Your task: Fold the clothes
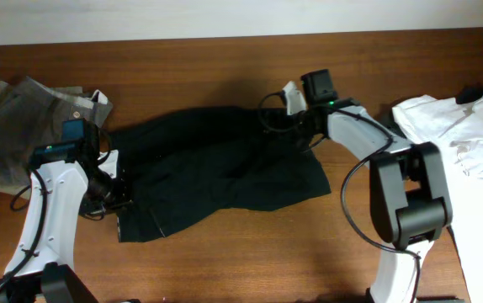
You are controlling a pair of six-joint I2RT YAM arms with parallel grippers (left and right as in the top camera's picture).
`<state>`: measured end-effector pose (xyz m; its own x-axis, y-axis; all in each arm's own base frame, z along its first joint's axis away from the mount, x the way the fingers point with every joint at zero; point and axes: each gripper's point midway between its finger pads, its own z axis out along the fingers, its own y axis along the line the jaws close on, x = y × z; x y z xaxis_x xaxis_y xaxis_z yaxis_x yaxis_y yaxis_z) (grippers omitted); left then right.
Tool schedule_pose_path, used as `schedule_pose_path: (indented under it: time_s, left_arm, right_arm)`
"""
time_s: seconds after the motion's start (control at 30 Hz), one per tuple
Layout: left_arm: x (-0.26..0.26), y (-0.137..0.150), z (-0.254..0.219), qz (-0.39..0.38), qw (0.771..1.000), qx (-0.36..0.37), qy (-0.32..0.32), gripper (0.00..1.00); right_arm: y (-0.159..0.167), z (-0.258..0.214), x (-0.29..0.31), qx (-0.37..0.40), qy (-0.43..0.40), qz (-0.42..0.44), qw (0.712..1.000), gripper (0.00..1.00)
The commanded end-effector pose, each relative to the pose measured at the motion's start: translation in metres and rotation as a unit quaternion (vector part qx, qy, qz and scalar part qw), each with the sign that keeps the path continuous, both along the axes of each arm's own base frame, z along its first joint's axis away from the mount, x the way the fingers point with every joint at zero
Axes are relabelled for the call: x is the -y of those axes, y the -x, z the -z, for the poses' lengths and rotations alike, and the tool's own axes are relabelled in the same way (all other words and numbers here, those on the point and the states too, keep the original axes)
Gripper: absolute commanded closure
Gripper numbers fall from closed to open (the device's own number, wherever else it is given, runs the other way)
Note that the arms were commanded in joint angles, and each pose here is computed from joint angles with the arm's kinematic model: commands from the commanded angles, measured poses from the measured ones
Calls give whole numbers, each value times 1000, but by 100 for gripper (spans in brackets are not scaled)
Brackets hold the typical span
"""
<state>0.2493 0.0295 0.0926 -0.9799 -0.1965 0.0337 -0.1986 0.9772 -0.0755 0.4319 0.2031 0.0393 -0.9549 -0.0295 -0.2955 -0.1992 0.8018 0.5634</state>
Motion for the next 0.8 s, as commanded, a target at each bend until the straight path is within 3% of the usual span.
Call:
schedule_pose_path:
  time_s: [0.0, 0.03, 0.1, 0.23, 0.3, 0.37, 0.43, 0.57, 0.67, 0.77]
  left_arm:
    - [3, 0, 0, -7, 1000, 3, 10, 83]
    - [3, 0, 0, -7, 1000, 3, 10, 83]
    - [6, -2, 0, -7, 1000, 7, 19, 84]
    - [20, -27, -21, 16, 996, 60, 66, 85]
    - [29, -57, -59, 46, 986, 128, 92, 85]
    - [35, -83, -104, 82, 971, 200, 104, 85]
    - [37, -100, -151, 107, 954, 260, 101, 91]
    - [50, -106, -271, 173, 897, 397, 92, 99]
    - [55, -85, -355, 193, 846, 493, 56, 99]
    - [61, -47, -434, 208, 779, 591, 11, 99]
  right_arm:
    - [-12, -1, -15, 45, 54, 0, 998, 59]
    - [-18, -9, -11, 55, 65, 8, 996, 77]
    - [-32, -51, 8, 69, 82, 28, 994, 96]
    - [-40, -152, 66, 115, 146, 80, 979, 96]
    - [-31, -212, 104, 149, 169, 130, 966, 96]
    - [-20, -244, 120, 169, 164, 149, 960, 96]
    - [-3, -276, 137, 189, 154, 179, 953, 96]
    - [51, -353, 164, 268, 136, 220, 928, 96]
    - [100, -402, 168, 327, 117, 234, 908, 96]
    - [144, -439, 170, 384, 98, 242, 885, 96]
